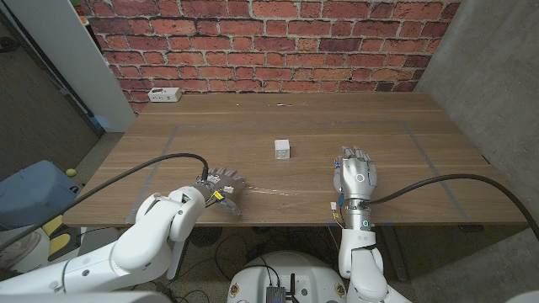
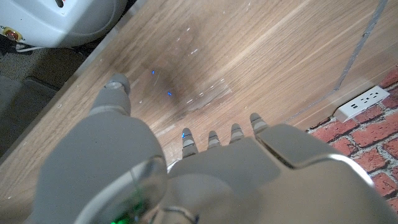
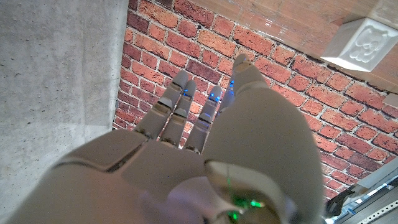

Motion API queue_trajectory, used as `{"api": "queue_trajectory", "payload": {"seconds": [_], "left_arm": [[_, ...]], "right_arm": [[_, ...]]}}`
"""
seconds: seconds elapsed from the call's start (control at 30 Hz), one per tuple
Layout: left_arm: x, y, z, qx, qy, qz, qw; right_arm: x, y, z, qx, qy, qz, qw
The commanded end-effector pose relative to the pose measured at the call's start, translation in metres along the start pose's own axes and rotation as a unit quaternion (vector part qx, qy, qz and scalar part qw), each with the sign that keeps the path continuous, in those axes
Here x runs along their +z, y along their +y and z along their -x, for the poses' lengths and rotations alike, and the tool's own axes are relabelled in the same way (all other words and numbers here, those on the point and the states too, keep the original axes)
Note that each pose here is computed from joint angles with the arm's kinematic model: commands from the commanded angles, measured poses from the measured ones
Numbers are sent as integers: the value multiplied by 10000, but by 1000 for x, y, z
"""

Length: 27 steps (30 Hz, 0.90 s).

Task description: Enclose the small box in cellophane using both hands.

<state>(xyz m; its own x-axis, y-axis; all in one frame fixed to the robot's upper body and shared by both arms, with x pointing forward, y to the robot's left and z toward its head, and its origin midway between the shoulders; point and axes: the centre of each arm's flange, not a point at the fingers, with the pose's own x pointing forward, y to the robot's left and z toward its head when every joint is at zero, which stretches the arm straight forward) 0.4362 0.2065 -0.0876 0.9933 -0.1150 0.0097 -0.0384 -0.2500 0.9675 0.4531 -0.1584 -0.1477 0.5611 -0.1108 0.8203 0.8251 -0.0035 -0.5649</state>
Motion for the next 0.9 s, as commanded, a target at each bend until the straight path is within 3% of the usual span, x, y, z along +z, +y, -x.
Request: {"api": "queue_trajectory", "payload": {"seconds": [0.03, 0.27, 0.63, 0.9], "left_arm": [[3, -8, -1, 162, 450, -419, 9980], [-2, -17, -10, 261, 470, -403, 9977], [1, -36, -27, 171, 217, -300, 9992], [1, -39, -31, 588, 234, -300, 9975]], "right_arm": [[-1, -2, -2, -72, -42, -102, 9999], [-1, -4, -1, -91, -19, -99, 9999], [-3, -8, -1, -120, -2, -52, 9999], [-3, -9, -3, -103, -10, -6, 9999]]}}
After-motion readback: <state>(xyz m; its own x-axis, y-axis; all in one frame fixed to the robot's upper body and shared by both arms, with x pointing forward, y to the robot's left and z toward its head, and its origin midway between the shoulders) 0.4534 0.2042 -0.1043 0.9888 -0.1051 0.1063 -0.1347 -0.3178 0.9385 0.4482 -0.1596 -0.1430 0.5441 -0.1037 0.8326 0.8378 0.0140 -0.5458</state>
